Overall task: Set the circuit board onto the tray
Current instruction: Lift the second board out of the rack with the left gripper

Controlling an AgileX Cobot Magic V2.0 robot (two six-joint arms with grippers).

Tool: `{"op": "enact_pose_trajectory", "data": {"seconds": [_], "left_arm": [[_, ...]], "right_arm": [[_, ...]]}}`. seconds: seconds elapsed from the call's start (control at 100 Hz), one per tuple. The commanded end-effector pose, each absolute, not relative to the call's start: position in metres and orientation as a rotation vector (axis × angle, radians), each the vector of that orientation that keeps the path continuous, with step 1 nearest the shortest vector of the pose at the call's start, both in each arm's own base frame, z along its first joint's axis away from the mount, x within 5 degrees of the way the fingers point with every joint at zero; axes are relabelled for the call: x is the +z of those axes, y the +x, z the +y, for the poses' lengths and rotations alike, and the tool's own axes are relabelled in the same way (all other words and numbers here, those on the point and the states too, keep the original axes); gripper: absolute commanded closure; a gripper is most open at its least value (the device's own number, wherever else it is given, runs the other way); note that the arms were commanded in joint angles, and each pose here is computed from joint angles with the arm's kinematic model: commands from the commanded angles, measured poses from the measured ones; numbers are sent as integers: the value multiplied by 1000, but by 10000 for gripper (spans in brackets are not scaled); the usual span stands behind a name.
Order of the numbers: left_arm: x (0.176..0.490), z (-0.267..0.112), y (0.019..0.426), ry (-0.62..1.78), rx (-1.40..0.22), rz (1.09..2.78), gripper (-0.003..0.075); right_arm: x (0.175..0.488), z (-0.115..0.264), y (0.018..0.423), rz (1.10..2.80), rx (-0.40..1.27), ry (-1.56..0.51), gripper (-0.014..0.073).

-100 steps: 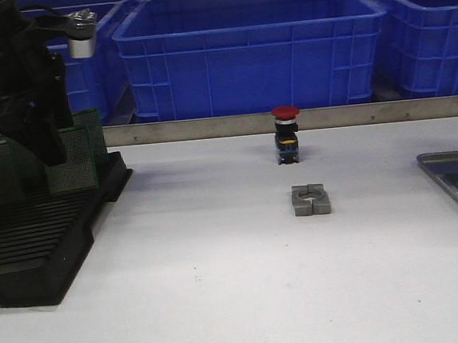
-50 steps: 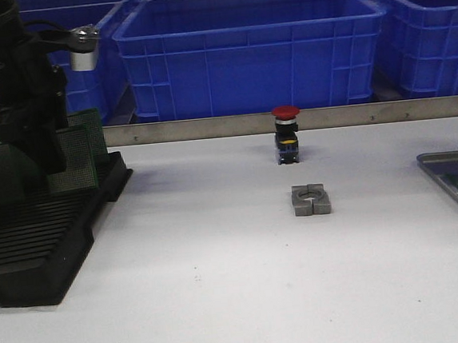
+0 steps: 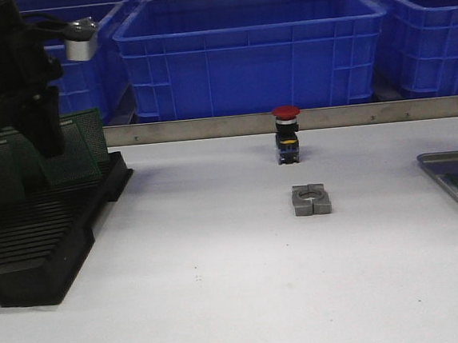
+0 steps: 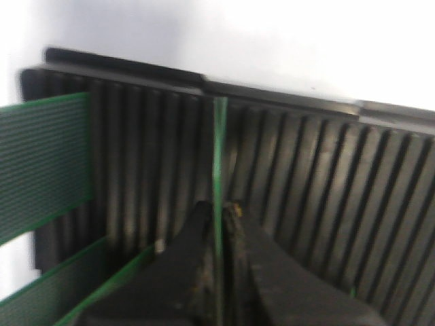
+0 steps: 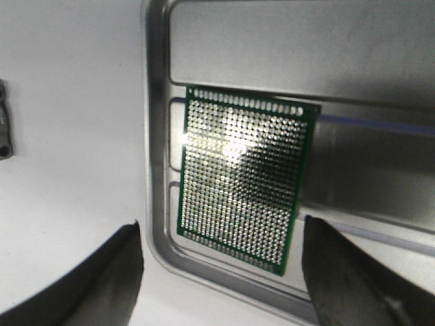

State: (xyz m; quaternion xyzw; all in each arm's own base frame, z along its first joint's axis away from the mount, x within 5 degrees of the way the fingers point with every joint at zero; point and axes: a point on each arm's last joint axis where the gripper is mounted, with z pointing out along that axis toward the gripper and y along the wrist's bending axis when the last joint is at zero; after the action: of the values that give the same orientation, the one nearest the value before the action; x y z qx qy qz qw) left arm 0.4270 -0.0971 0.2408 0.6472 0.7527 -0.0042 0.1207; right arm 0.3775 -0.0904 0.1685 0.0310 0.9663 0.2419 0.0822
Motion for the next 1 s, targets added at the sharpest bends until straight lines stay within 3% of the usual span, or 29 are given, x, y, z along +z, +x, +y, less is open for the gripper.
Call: {"op": "enact_pose_trajectory", "data": {"seconds": [0.0, 0.32, 0.6, 0.79, 0.99], "left_arm": [[285, -99, 422, 1801, -1, 2137, 738], [330, -132, 409, 1573, -405, 2018, 738], [344, -189, 385, 1436, -732, 2015, 738], [346, -233, 361, 1536, -823, 1938, 738], [346, -254, 346, 1603, -849, 1899, 738]], "right_arm": [[200, -91, 378, 2807, 702, 71, 75], [200, -91, 378, 2806, 701, 71, 75], [200, -91, 378, 2806, 702, 72, 75], [200, -91, 378, 2805, 703, 72, 75], [203, -86, 378, 2782, 768, 20, 75]]}}
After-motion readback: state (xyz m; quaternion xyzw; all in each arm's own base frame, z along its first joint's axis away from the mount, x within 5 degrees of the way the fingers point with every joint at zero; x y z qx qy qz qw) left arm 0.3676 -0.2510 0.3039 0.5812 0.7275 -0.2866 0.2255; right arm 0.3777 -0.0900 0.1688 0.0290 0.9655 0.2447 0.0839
